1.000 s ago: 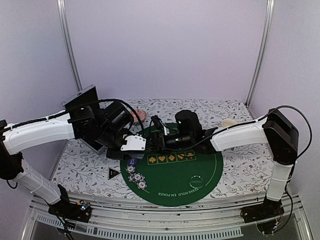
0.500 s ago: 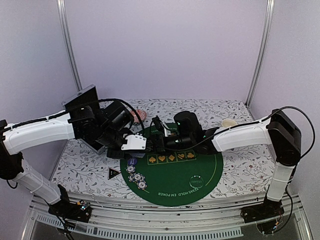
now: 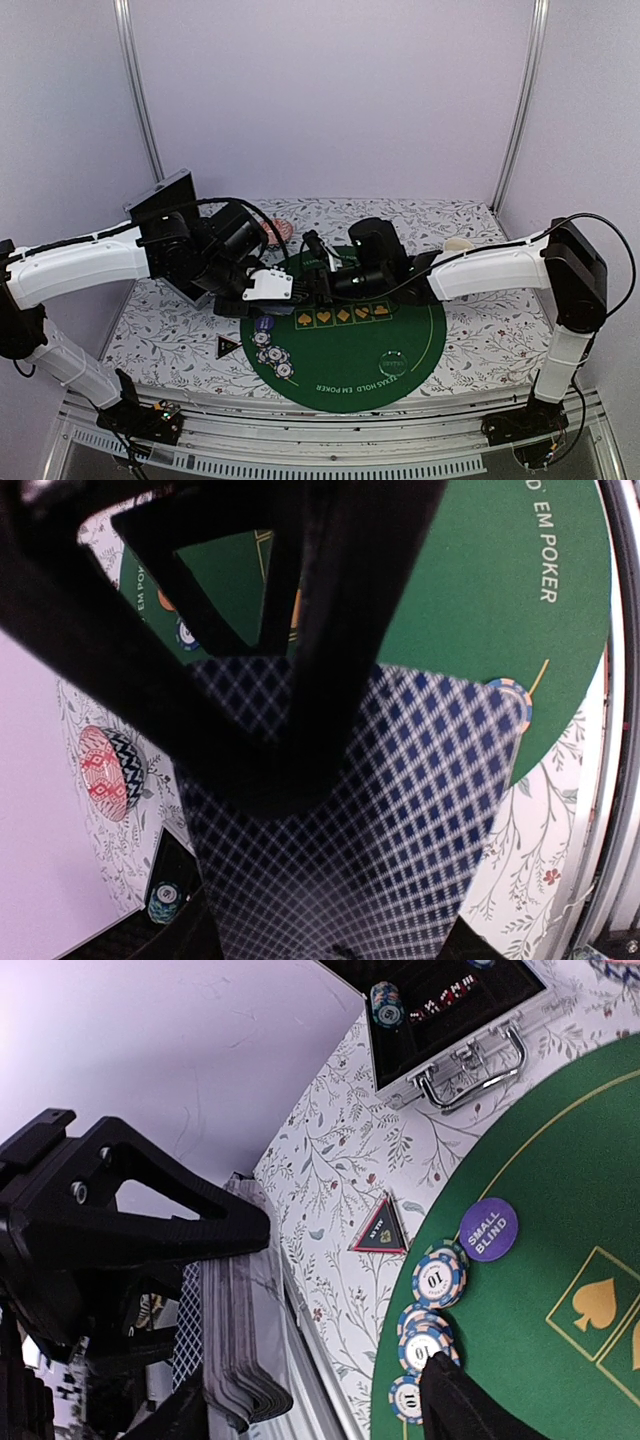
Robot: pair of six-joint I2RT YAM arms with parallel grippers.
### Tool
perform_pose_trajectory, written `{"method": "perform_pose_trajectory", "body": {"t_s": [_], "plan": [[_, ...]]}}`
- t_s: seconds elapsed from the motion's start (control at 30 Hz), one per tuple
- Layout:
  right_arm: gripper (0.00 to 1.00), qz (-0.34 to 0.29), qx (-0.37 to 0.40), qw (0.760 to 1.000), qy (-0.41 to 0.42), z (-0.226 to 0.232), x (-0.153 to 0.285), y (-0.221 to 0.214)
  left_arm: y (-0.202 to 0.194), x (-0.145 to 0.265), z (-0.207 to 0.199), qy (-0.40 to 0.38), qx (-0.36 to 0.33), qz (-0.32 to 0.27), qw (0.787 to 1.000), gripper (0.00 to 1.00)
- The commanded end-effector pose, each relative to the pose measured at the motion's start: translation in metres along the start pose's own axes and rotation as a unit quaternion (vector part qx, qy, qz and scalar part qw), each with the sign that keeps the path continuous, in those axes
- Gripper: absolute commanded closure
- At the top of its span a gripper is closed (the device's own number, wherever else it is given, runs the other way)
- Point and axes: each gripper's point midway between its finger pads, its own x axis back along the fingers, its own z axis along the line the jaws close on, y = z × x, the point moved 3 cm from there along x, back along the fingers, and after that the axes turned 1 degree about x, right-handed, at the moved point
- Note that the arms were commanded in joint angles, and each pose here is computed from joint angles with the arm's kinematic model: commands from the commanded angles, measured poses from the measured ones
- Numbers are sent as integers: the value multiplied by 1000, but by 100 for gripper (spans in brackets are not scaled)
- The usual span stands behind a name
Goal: Distribute texas hold em gaming equipment
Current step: Pick up the poker card from the face-down deck piles.
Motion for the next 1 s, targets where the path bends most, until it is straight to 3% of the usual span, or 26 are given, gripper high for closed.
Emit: {"method": "perform_pose_trajectory", "body": {"t_s": [0.0, 0.23, 0.7, 0.97], "plan": [[41, -14, 28, 999, 12, 25, 14, 14, 5, -1, -1, 7, -5, -5, 1000, 48], [51, -16, 31, 999, 11, 29, 20, 13, 3, -4, -2, 6, -6, 2, 1000, 48], [96, -11, 37, 999, 10, 35, 29, 10, 1, -7, -4, 4, -6, 6, 1000, 48], [97, -11, 46, 999, -14, 35, 39, 10, 0, -7, -4, 5, -5, 8, 1000, 48]]}}
